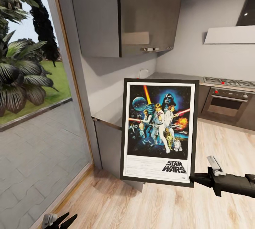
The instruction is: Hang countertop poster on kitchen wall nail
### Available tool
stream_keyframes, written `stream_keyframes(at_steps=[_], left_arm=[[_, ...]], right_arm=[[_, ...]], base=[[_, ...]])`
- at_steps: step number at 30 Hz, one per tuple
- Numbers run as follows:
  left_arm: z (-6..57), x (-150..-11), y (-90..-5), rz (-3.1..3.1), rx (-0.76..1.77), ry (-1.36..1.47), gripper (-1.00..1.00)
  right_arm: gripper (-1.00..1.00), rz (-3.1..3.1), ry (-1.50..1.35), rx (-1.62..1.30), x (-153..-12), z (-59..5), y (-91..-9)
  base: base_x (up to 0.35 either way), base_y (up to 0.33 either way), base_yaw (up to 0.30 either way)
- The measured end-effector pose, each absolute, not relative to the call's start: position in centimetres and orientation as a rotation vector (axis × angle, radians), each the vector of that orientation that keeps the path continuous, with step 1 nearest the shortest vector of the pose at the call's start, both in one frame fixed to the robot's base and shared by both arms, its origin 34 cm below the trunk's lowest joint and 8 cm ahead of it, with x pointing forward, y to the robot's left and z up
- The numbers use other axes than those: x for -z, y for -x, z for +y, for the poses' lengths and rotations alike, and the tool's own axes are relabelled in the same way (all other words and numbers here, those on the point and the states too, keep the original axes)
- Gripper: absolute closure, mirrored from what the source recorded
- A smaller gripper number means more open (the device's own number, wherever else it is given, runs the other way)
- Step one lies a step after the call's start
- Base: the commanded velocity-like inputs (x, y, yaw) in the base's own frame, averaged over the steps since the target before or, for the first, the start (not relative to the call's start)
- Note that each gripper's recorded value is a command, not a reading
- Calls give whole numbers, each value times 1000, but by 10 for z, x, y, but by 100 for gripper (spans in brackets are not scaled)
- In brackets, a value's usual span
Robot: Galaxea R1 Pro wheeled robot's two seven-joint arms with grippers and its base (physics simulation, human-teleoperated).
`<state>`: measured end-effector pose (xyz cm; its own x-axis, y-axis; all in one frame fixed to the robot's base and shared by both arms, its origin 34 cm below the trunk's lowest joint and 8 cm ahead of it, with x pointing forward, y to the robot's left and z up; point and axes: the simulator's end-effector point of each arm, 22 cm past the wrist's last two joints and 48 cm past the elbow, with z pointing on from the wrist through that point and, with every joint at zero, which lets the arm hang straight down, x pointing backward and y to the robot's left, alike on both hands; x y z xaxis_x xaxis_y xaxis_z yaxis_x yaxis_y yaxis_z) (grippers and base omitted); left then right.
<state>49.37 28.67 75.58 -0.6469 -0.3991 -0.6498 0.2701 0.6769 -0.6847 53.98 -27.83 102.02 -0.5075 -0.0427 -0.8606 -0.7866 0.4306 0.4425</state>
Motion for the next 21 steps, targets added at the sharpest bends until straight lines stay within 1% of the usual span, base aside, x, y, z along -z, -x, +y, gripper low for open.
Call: stream_keyframes(at_steps=[21], left_arm=[[287,-777,-488,2044,1004,100,-100]], right_arm=[[100,1864,705,-1144,-1042,-278,-534]], base=[[0,0,0]])
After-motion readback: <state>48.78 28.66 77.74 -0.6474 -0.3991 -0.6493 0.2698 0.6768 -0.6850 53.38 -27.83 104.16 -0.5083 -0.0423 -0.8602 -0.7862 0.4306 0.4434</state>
